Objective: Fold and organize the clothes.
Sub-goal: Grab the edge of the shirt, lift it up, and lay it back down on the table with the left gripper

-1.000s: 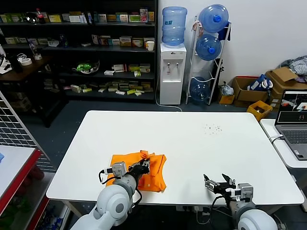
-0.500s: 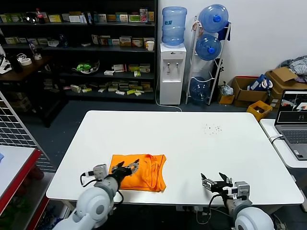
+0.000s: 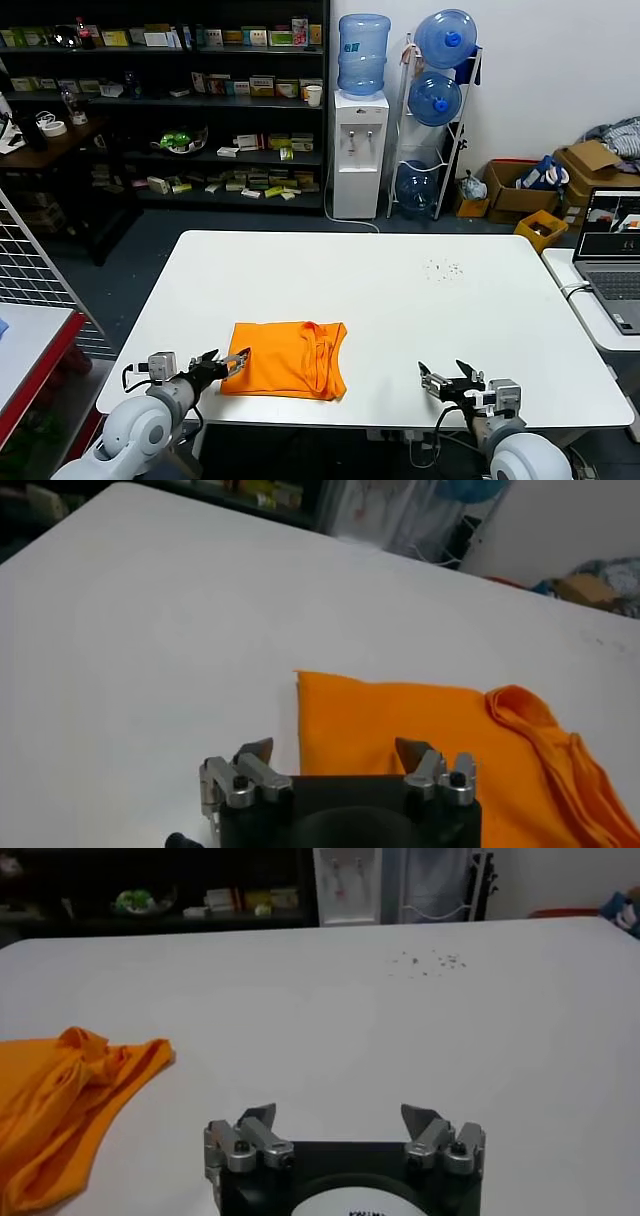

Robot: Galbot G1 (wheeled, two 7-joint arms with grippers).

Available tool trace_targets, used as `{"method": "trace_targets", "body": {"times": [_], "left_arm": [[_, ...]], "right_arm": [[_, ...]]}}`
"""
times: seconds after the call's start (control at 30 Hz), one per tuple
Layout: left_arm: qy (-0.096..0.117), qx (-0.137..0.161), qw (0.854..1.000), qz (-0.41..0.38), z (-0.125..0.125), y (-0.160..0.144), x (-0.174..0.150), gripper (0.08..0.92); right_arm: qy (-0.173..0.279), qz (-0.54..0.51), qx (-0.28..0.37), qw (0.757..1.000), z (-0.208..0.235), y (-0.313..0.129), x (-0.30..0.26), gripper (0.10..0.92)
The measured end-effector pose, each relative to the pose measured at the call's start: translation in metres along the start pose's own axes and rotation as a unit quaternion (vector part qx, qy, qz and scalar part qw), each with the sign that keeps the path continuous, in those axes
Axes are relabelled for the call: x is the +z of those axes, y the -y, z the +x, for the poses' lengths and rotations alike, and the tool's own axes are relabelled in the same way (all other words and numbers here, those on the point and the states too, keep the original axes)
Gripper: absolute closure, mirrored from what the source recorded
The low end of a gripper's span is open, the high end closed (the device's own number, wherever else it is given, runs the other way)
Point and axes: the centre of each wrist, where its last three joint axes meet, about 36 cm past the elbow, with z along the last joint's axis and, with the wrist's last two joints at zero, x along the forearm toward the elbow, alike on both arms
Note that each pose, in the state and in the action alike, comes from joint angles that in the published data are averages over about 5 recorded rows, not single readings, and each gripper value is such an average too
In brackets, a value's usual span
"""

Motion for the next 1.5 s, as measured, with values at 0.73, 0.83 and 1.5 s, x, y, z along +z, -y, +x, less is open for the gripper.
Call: {"method": "trace_targets", "body": {"times": [0.73,0.83,1.5], "left_arm": [[-0.011,0.008,1.000,-0.008,-0.014,-0.022,0.005,0.519],[-0.013,0.011,1.000,-0.007,-0.015,-0.021,0.006,0.606],[-0.006,0.022,1.000,0.003,-0.008,-0.009,0.000,0.904]], "right_arm": [[-0.002,-0.002,0.003,1.000,0.001,0.002,0.001,0.200],[-0.002,-0.002,0.003,1.000,0.001,0.002,0.001,0.200],[-0.001,-0.004,0.004,1.000,0.001,0.003,0.003,0.200]]}}
